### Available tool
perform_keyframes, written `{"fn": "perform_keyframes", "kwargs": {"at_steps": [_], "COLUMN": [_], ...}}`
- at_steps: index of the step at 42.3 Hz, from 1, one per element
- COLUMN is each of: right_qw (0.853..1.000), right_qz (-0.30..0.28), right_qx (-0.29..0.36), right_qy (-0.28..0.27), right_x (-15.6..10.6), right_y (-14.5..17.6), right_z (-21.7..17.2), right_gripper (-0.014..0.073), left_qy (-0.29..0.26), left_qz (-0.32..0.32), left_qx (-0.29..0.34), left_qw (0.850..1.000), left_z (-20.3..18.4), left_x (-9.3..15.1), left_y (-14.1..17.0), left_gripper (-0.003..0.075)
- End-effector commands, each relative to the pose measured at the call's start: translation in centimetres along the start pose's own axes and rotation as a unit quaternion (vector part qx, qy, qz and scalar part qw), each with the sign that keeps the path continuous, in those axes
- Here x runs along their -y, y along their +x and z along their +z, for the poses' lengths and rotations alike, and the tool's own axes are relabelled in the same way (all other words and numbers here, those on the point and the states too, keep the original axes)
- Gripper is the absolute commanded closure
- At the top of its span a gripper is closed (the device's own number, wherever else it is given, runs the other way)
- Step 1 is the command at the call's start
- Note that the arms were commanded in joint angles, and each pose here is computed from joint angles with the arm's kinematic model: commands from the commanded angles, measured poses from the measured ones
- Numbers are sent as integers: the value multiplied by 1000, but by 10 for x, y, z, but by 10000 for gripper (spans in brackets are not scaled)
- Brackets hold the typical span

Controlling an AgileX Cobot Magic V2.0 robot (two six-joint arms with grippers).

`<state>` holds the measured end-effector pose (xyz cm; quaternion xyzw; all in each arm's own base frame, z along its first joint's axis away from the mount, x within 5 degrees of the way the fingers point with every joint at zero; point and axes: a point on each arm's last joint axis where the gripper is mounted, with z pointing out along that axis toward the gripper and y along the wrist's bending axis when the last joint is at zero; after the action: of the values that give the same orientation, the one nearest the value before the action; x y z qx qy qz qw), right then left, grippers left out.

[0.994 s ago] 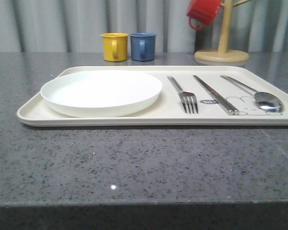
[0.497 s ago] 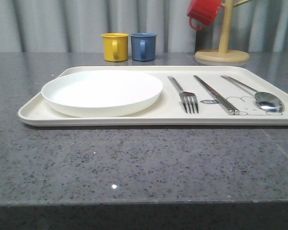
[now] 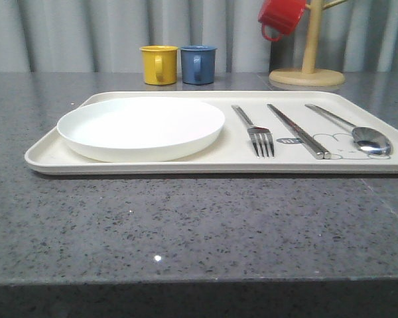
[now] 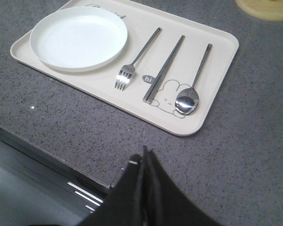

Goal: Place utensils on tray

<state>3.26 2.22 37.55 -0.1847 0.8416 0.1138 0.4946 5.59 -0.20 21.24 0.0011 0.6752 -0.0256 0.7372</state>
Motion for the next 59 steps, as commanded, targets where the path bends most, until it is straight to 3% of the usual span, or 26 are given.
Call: {"fn": "perform_keyframes", "kwargs": {"at_steps": [1,8,12,21,26,40,59], "right_qw": [999,999,996,964,950,928,924], "right_qz": [0,0,1,26,33,36,44], "right_qx": [40,49,79,216,254,309,321], "right_qy": [2,3,45,150,179,206,204], "right_x": [0,0,5,18,23,30,31], "right_y": [-11,-7,5,51,81,139,138], "right_z": [-2,-1,4,33,52,90,88], "right_gripper": [662,662,662,662,662,662,662], "left_qy": [-1,-1,-1,-1,-1,-1,-1], "left_qz": [-8,-8,-8,-8,-8,-8,-8], "left_qx": [44,44,44,44,44,44,44], "left_qw": [999,999,999,999,999,999,999], "left_z": [-2,-2,-2,-2,-2,-2,-2], "left_x": [0,0,0,0,0,0,0], "left_y": [-4,-4,-4,-4,-4,-4,-4], "left_gripper": [741,741,741,741,741,741,741]}}
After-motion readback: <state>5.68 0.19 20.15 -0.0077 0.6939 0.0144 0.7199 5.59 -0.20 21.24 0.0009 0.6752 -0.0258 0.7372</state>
